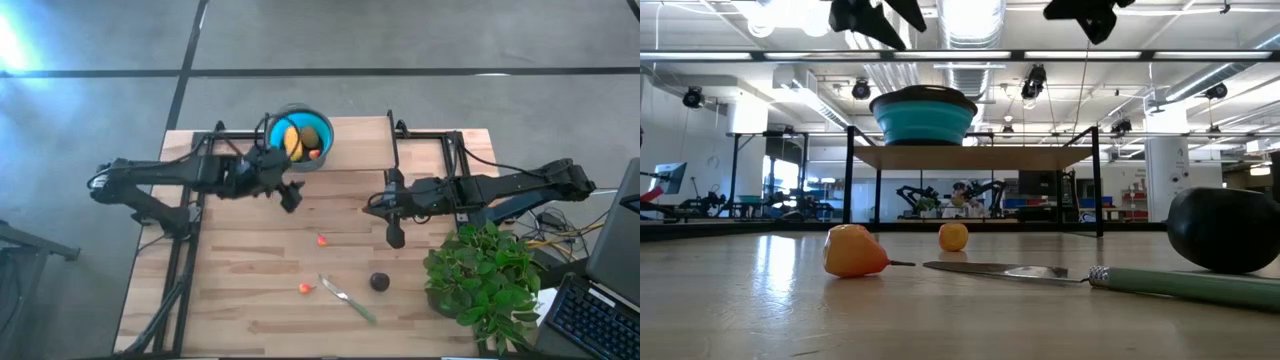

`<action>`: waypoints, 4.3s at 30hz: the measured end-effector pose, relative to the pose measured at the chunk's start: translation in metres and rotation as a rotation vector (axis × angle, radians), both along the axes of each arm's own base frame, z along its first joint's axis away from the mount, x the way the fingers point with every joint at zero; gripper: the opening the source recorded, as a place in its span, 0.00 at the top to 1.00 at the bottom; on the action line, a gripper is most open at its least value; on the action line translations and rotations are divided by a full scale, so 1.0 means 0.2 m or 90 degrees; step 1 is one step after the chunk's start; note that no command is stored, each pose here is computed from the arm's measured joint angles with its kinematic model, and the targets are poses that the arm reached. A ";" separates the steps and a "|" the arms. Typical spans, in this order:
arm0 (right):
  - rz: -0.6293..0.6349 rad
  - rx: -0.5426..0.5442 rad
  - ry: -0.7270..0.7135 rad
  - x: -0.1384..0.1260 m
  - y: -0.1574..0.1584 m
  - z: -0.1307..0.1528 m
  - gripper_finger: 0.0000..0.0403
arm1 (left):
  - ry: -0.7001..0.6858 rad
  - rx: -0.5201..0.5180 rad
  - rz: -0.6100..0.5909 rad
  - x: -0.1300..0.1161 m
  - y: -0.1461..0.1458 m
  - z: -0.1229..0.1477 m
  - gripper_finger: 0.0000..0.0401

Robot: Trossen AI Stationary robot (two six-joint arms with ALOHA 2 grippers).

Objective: Pick & Place Fruit
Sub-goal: Put the top pear into the blue strainer bowl on the shelf

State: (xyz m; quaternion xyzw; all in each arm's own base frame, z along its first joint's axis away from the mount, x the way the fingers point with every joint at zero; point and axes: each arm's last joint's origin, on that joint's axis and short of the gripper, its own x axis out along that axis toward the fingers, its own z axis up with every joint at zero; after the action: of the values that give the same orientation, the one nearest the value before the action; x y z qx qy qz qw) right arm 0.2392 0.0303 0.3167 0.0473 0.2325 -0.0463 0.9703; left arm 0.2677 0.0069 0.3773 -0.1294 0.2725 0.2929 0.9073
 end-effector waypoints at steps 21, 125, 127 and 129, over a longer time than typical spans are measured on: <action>0.044 0.084 0.015 0.28 0.28 -0.14 0.98 | 0.060 -0.049 -0.132 -0.14 -0.52 -0.19 0.26; -0.115 -0.001 0.352 0.83 0.18 -0.96 0.70 | 0.187 -0.117 -0.180 -0.46 -0.68 -0.84 0.26; -0.111 0.003 0.352 0.83 0.18 -0.96 0.73 | 0.187 -0.117 -0.180 -0.46 -0.68 -0.84 0.26; -0.102 0.014 0.352 0.83 0.18 -0.95 0.76 | 0.187 -0.116 -0.180 -0.46 -0.68 -0.84 0.26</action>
State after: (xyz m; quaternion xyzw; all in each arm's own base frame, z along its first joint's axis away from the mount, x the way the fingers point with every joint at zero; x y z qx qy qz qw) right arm 0.4044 0.0667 0.1276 0.0613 0.4844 -0.1318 0.8627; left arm 0.1760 -0.1288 0.2103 -0.1277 0.4424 0.1528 0.8744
